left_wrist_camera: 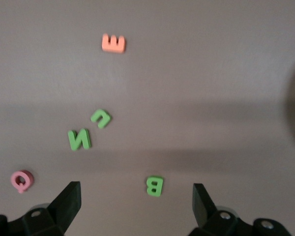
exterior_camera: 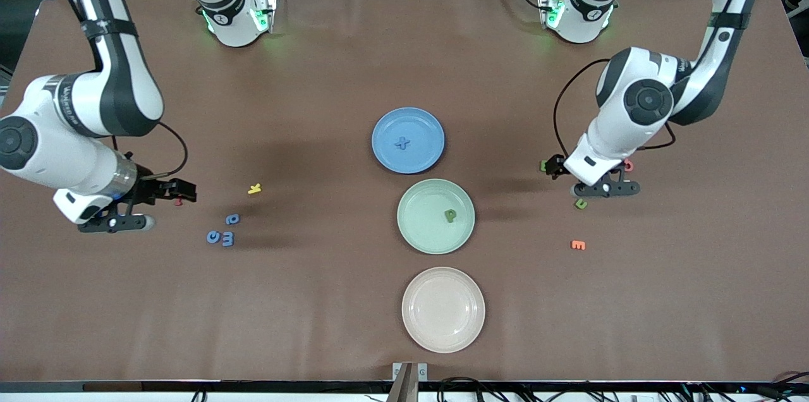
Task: Sort letters by color into matching plates
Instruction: 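Grasp the green B with the left gripper while the right gripper returns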
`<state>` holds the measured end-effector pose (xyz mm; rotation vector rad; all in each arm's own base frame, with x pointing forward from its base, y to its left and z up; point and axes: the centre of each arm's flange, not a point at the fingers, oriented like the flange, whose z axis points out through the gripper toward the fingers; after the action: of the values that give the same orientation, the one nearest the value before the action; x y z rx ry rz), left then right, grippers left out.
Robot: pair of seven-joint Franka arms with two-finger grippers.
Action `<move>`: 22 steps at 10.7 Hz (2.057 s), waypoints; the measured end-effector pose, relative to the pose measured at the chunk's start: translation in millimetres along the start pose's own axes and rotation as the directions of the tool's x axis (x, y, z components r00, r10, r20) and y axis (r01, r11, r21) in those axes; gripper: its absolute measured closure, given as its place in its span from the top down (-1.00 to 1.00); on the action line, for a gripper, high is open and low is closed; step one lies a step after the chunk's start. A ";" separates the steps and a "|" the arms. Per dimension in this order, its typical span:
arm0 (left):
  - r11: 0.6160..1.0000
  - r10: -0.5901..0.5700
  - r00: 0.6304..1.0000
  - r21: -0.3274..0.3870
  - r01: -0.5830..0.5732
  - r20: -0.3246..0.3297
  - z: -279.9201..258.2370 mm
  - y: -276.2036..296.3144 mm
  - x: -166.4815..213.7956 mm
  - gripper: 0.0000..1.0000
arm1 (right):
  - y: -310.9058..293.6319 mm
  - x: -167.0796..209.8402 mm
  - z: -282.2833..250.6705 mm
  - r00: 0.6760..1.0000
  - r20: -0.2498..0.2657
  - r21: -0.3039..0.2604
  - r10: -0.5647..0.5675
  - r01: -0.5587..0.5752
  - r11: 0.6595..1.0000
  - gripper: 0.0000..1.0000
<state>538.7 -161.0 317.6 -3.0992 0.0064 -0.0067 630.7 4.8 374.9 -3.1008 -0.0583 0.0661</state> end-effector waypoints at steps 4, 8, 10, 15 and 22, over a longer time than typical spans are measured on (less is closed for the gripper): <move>1.000 0.006 1.000 -0.018 -0.006 -0.011 42.0 -3.7 -38.1 0.91 | 40.0 14.0 47.5 0.998 -0.038 0.001 0.041 -0.041 0.999 1.00; 0.998 0.002 1.000 -0.062 -0.003 -0.014 82.3 -1.7 -47.7 0.40 | 44.1 23.5 77.8 0.996 -0.071 -0.001 0.046 -0.046 0.999 1.00; 0.996 -0.001 1.000 -0.089 0.000 -0.012 104.5 1.3 -48.5 0.43 | 44.6 26.9 95.4 0.996 -0.079 -0.001 0.046 -0.046 0.999 1.00; 0.992 -0.003 1.000 -0.128 0.001 -0.017 136.4 5.5 -59.5 0.43 | 37.0 33.4 144.1 0.995 -0.097 0.002 0.033 -0.033 0.999 1.00; 0.993 0.005 1.000 -0.118 -0.005 0.000 141.5 2.0 -76.3 -0.22 | 21.9 33.8 182.5 0.996 -0.093 -0.001 0.007 -0.007 1.000 1.00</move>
<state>463.0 -156.7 175.7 -3.2175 0.0151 -0.0056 657.3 -8.6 190.4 -3.1006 -0.0442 -0.0781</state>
